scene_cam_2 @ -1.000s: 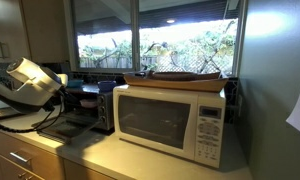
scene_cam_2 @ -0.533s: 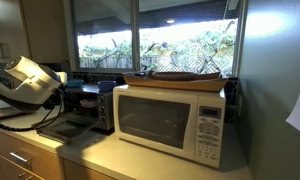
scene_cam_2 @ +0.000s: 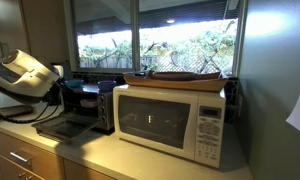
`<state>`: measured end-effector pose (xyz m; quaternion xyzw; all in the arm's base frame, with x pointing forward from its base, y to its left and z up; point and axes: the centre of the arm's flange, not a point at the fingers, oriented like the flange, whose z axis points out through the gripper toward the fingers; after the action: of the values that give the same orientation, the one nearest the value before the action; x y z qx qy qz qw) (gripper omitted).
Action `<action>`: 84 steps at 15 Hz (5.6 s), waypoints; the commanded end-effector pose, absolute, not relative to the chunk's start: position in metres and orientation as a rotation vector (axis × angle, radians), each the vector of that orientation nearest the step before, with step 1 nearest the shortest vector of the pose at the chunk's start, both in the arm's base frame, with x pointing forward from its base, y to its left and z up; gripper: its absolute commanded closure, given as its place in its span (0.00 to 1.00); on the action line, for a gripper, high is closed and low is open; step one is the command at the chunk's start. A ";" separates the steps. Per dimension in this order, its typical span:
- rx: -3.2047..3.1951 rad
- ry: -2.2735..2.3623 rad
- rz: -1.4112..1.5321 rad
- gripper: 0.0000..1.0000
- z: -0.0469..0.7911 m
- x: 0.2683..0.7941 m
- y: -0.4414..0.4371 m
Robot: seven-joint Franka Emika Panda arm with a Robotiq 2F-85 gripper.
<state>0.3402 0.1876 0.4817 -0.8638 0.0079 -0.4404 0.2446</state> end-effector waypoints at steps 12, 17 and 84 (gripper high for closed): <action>-2.379 0.510 -0.771 0.00 0.611 0.348 0.241; -2.360 0.495 -0.782 0.00 0.605 0.346 0.244; -3.041 0.470 -0.549 0.99 0.605 0.340 0.298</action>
<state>0.3658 0.3081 0.6211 -0.9721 0.1314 -0.1838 0.0630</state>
